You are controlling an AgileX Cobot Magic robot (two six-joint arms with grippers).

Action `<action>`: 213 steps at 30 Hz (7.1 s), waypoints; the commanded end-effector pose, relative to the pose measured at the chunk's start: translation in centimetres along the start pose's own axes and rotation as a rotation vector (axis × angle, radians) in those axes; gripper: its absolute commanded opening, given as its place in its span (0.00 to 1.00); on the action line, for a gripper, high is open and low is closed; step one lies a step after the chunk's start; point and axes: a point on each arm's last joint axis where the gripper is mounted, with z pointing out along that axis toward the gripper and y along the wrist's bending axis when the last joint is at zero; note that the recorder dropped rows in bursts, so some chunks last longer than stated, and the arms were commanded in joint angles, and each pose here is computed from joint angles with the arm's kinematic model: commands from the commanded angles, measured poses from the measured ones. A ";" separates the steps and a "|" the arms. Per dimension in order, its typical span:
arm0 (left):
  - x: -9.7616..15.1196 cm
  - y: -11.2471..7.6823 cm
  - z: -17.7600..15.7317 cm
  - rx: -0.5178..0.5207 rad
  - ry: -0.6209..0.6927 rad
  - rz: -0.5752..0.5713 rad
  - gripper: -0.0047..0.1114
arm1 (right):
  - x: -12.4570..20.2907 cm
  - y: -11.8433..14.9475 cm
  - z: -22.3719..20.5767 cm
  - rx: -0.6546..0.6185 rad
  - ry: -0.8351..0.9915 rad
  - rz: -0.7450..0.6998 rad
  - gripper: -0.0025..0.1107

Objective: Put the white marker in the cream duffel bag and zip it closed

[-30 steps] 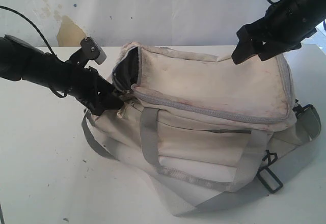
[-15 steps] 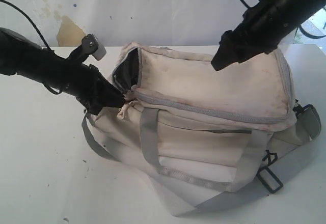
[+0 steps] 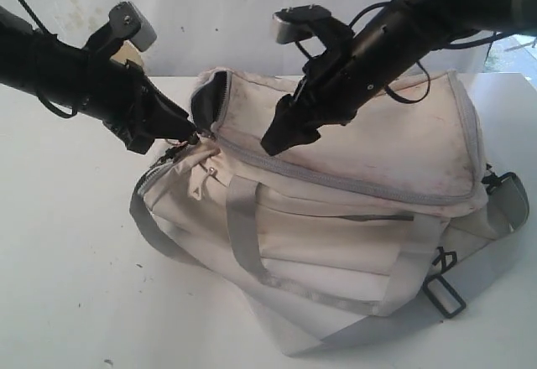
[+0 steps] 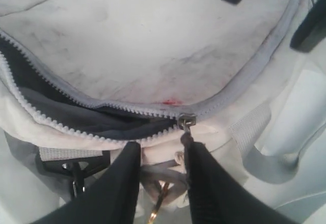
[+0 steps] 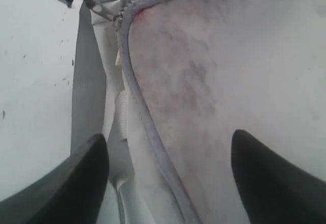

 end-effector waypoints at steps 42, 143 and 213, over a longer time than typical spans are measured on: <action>-5.3 2.8 -6.2 -0.511 -0.074 0.057 0.04 | 1.0 2.4 5.0 0.038 0.165 -0.135 0.02; -6.9 7.8 -4.3 -0.586 -0.147 -0.225 0.04 | 0.4 6.5 2.6 0.034 0.267 -0.425 0.02; -6.6 8.2 -8.6 -0.788 -0.127 -0.422 0.04 | 1.4 5.4 1.5 0.206 0.408 -0.192 0.02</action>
